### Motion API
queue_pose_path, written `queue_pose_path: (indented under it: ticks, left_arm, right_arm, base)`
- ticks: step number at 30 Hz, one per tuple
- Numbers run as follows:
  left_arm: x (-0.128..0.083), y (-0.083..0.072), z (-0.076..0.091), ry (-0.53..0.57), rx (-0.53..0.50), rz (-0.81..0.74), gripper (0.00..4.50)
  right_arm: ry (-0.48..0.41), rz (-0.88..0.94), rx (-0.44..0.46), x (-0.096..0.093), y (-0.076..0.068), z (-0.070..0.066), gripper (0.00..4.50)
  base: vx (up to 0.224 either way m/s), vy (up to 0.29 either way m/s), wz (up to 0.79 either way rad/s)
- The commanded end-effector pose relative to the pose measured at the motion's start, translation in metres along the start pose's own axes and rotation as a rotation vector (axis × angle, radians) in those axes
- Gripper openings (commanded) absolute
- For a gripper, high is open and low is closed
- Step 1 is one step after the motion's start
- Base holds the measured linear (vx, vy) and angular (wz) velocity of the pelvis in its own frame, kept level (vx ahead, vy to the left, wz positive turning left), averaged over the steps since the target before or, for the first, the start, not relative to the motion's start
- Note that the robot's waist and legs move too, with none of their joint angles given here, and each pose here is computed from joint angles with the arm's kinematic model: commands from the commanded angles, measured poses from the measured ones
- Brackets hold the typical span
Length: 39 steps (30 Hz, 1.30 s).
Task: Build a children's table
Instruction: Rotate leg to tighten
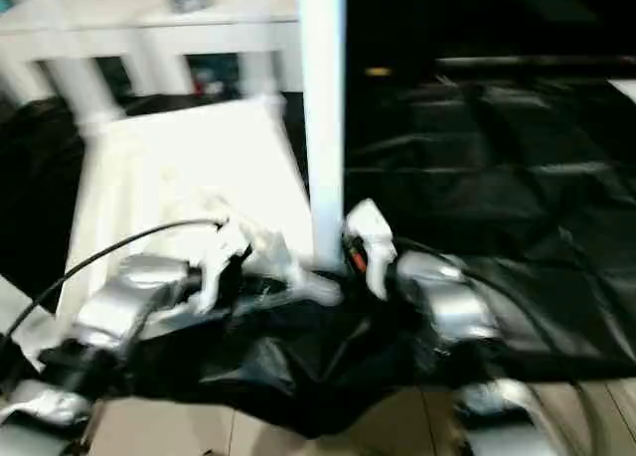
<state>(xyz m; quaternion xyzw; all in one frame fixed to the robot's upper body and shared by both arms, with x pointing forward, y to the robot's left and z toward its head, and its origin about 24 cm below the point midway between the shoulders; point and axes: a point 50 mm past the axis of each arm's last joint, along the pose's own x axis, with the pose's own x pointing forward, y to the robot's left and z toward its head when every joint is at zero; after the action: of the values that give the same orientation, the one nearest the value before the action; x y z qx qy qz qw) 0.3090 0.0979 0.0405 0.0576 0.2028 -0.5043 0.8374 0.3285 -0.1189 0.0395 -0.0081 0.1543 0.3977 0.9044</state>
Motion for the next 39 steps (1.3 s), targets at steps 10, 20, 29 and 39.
queue_pose_path:
  ticks: [10, 20, 29, 39]
  left_arm:
    - [0.026, -0.024, 0.030, -0.121, 0.030, -0.011, 0.00]
    - [0.002, -0.019, 0.021, -0.048, 0.108, -0.218, 0.00]
    - [-0.022, -0.012, 0.016, 0.025, 0.140, -0.407, 0.00]
    - [-0.024, -0.008, 0.016, 0.039, 0.149, -0.417, 0.00]
  right_arm:
    - [0.010, -0.005, 0.051, 0.036, 0.037, -0.009, 3.55]
    - [0.044, 0.351, -0.134, 0.003, 0.032, 0.000, 3.74]
    - [0.172, 0.655, -0.159, -0.030, 0.031, -0.004, 3.74]
    - [0.227, 0.765, -0.132, -0.035, 0.039, -0.007, 2.99]
  base:
    - [0.000, 0.000, 0.00]
    - [0.000, 0.000, 0.00]
    - [0.000, 0.000, 0.00]
    - [0.000, 0.000, 0.00]
